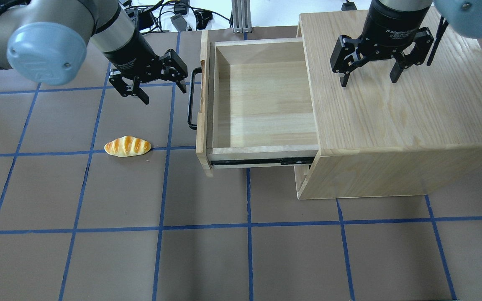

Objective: Open upper drawer

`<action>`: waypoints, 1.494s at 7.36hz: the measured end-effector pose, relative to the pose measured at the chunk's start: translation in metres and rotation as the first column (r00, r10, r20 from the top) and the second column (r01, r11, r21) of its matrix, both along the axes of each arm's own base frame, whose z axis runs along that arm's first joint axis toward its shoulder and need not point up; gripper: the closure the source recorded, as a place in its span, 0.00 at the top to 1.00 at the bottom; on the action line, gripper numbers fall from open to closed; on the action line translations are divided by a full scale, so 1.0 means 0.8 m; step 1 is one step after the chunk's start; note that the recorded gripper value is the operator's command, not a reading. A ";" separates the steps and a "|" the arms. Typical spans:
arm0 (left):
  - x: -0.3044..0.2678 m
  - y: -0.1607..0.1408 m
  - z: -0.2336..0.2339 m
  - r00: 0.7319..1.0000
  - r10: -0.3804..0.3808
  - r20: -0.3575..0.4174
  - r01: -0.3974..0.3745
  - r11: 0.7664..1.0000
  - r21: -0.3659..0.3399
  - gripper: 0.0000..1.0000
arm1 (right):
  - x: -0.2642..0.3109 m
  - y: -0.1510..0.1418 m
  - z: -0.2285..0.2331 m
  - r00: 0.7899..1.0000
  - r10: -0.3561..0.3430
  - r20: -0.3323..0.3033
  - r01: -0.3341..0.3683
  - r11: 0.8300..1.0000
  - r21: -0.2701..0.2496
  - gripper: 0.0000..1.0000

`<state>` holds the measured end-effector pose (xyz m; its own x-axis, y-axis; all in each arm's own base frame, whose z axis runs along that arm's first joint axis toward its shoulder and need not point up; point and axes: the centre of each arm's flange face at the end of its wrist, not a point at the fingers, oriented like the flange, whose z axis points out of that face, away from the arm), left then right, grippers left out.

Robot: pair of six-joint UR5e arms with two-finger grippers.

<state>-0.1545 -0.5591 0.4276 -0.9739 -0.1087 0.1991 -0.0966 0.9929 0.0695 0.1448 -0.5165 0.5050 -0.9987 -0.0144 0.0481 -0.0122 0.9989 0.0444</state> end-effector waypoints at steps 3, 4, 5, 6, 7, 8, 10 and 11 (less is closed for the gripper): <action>0.056 0.051 0.091 0.982 -0.079 0.172 0.084 0.996 -0.019 1.00 | 0.000 0.000 0.000 1.000 -0.001 0.000 0.001 1.000 0.000 1.00; 0.058 0.069 0.110 0.977 -0.081 0.197 0.088 0.996 -0.030 1.00 | 0.000 0.000 0.000 1.000 -0.001 0.000 0.001 1.000 0.000 1.00; 0.057 0.079 0.118 0.976 -0.079 0.205 0.087 0.996 -0.035 1.00 | 0.000 0.000 0.000 1.000 0.000 0.000 0.000 1.000 0.000 1.00; 0.053 0.082 0.119 0.974 -0.082 0.209 0.093 0.995 -0.040 1.00 | 0.000 0.000 0.000 1.000 0.000 0.000 0.000 1.000 0.000 1.00; 0.048 0.083 0.121 0.973 -0.088 0.212 0.100 0.994 -0.048 1.00 | 0.000 0.000 0.000 1.000 0.000 0.000 0.000 1.000 0.000 1.00; 0.046 0.083 0.122 0.973 -0.092 0.213 0.105 0.993 -0.053 1.00 | 0.000 0.000 0.000 1.000 0.000 0.000 0.000 1.000 0.000 1.00; 0.044 0.087 0.128 0.971 -0.098 0.216 0.114 0.991 -0.063 1.00 | 0.000 0.000 -0.001 1.000 0.000 0.000 0.000 1.000 0.001 1.00; 0.044 0.089 0.128 0.971 -0.101 0.217 0.118 0.991 -0.065 1.00 | 0.000 0.000 -0.001 1.000 0.000 0.000 0.000 1.000 0.001 1.00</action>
<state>-0.1195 -0.4882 0.5304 -0.9999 0.0086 -0.0100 0.0088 0.9998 -0.0174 0.1448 -0.5164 0.5045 -0.9987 -0.0147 0.0481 -0.0125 0.9989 0.0454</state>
